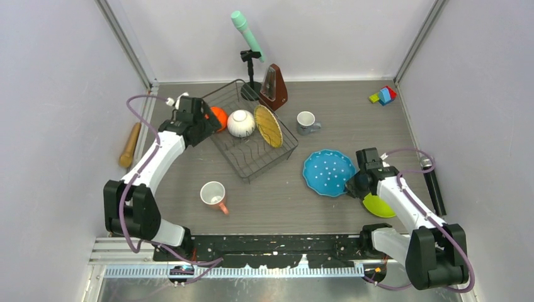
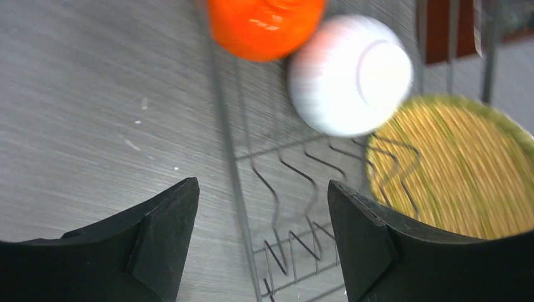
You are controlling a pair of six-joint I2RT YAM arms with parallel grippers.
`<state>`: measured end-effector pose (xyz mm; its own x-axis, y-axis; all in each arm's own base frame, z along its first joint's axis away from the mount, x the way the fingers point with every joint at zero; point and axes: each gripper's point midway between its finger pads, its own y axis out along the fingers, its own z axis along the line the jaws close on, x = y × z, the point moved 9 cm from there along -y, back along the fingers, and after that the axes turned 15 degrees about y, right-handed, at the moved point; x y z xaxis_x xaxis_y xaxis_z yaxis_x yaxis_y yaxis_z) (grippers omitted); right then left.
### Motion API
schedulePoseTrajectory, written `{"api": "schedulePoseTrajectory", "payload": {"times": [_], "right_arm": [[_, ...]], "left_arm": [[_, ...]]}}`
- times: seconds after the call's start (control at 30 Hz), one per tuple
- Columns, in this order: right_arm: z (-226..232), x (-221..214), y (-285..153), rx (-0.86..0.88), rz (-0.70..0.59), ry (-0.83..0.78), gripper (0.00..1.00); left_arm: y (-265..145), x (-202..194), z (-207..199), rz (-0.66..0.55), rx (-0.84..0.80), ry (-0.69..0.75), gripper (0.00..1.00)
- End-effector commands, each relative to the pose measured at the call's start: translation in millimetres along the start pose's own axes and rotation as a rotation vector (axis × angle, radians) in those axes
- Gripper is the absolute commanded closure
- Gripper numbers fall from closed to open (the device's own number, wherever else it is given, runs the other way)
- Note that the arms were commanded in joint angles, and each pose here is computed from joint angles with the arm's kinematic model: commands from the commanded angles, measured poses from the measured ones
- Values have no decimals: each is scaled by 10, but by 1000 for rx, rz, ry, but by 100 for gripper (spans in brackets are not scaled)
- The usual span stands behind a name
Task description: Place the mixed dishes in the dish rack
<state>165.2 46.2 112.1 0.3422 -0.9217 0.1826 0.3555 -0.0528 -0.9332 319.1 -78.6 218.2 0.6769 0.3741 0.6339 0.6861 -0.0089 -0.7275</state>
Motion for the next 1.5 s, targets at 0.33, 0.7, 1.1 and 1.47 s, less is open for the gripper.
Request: {"api": "schedulePoseTrajectory", "payload": {"times": [0.33, 0.7, 1.1, 1.47], "right_arm": [[334, 393, -792, 57, -227, -141, 100], [625, 678, -1460, 264, -437, -236, 100], [1060, 675, -2050, 550, -366, -340, 100], [1716, 97, -2314, 757, -210, -537, 100]], "left_arm": [[-1049, 6, -971, -275, -560, 617, 6], [-1131, -100, -1233, -143, -870, 615, 9], [-1113, -68, -1374, -72, -938, 561, 9], [-1071, 94, -1450, -28, -997, 508, 6]]}}
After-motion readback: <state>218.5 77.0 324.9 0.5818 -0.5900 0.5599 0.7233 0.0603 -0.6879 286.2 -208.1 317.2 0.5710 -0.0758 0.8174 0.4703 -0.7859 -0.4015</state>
